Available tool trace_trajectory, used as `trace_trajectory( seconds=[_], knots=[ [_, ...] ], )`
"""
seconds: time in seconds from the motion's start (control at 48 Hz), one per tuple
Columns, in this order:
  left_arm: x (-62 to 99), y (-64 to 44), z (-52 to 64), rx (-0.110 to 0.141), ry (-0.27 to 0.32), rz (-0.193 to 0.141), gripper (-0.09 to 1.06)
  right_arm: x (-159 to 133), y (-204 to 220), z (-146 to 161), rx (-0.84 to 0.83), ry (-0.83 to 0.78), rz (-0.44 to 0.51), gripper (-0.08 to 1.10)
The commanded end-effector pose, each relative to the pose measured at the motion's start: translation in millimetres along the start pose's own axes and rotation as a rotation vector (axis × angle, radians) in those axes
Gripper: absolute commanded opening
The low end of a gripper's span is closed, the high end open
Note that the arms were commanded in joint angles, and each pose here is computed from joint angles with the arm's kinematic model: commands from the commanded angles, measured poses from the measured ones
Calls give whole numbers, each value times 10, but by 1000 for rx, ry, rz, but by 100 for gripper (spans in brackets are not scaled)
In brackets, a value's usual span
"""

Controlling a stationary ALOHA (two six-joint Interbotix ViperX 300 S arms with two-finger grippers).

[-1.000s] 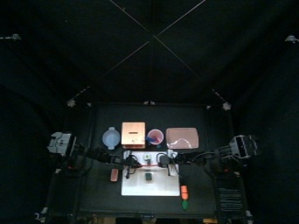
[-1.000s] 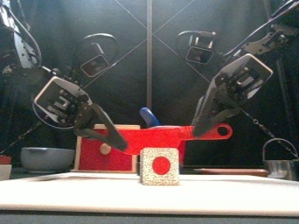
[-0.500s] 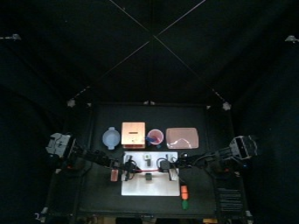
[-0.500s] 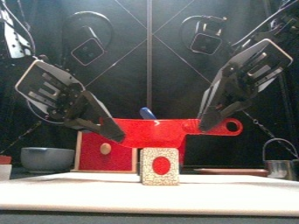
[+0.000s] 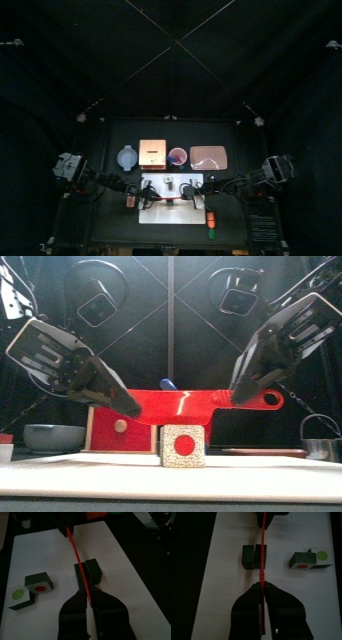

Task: Cut the sushi into 4 pieces with the knife
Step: Cut the sushi into 4 pieces

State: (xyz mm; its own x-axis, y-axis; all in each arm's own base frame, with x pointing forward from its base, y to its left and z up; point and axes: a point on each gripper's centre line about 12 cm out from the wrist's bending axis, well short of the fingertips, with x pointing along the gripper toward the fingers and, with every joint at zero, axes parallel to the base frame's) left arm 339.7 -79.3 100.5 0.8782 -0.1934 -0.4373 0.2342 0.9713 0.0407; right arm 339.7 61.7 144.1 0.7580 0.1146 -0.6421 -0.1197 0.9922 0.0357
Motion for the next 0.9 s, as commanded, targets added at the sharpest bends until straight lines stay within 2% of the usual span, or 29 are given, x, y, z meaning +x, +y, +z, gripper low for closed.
trace_trajectory(
  seconds=[0.021, 0.375, 0.479, 0.75, 0.812, 0.896],
  knots=[
    [67, -56, 61, 12, -21, -15, 35, 15, 8, 81, -2, -24, -1, 2],
    [133, -70, -52, 8, 15, -14, 35, 131, 27, 15, 5, 9, 0, 2],
    [162, -64, -136, -3, 40, -6, 35, 189, 23, -45, 12, 32, -2, 2],
    [299, -50, -454, -31, 132, 17, 35, 392, 47, -222, 41, 103, -7, 2],
    [324, -78, -487, -29, 141, 11, 35, 418, 69, -228, 37, 107, -3, 2],
    [332, -112, -465, -24, 134, 2, 35, 428, 113, -214, 30, 107, 7, 2]
  ],
)
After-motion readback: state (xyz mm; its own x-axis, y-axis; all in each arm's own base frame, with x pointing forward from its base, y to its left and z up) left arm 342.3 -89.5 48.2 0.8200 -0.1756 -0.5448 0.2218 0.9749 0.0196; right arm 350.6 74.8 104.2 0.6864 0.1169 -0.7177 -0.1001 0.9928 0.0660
